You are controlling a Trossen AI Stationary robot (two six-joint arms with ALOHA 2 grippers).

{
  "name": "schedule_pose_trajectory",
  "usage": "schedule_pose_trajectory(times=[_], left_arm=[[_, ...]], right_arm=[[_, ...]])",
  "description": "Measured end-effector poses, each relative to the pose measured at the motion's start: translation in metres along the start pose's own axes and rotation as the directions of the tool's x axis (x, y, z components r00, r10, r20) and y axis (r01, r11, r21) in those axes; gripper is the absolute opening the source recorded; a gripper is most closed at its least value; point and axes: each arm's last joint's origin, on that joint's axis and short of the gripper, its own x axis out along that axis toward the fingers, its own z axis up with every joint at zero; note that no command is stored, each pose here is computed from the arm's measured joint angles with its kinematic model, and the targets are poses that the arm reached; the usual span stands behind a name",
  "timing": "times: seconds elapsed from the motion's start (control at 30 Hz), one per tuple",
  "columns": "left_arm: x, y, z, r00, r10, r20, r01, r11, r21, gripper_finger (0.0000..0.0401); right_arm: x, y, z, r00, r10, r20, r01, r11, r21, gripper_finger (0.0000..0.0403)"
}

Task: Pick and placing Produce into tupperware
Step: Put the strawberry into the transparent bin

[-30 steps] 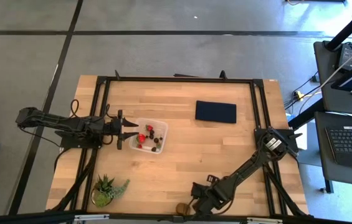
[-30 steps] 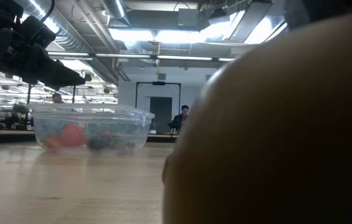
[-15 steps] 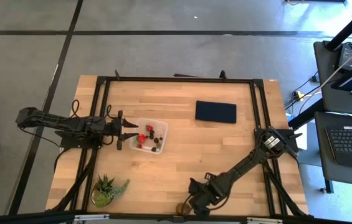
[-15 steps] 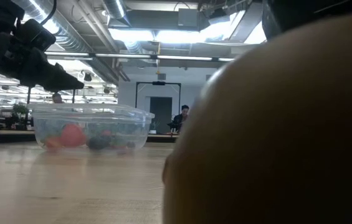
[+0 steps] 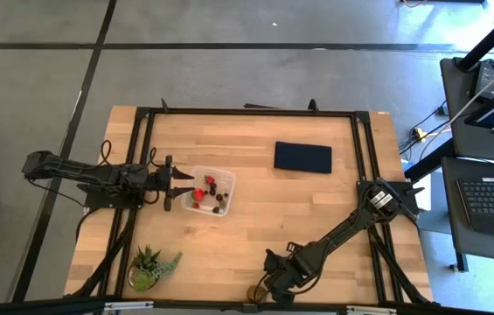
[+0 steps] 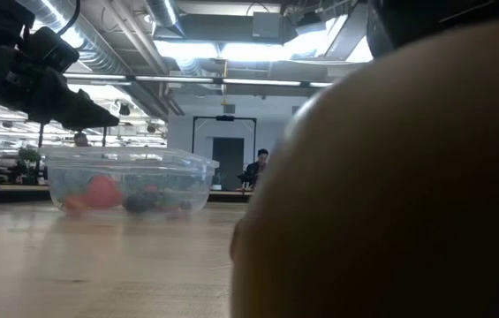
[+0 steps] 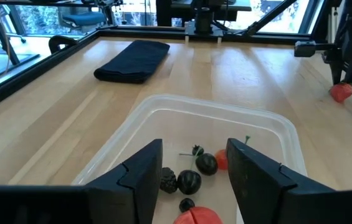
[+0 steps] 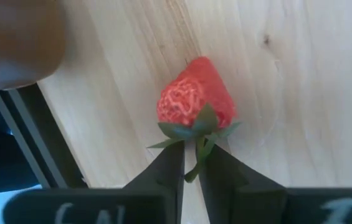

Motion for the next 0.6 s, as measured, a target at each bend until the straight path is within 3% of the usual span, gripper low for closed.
schedule_pose_trajectory(times=[0.43,0.6], left_arm=[[0.0000,0.0000,0.0001,1.000,0.000,0.001,0.000,1.000,0.000,0.0163],[0.0000,0.0000,0.0001,1.000,0.000,0.000,0.000,1.000,0.000,0.0169]], right_arm=[[0.0000,0.0003,-0.0006,0.999,0.021,-0.033,-0.020,1.000,0.012,0.0043],[0.0000,0.0013,-0.0004,0.999,0.035,-0.039,-0.035,0.999,0.012,0.0069]])
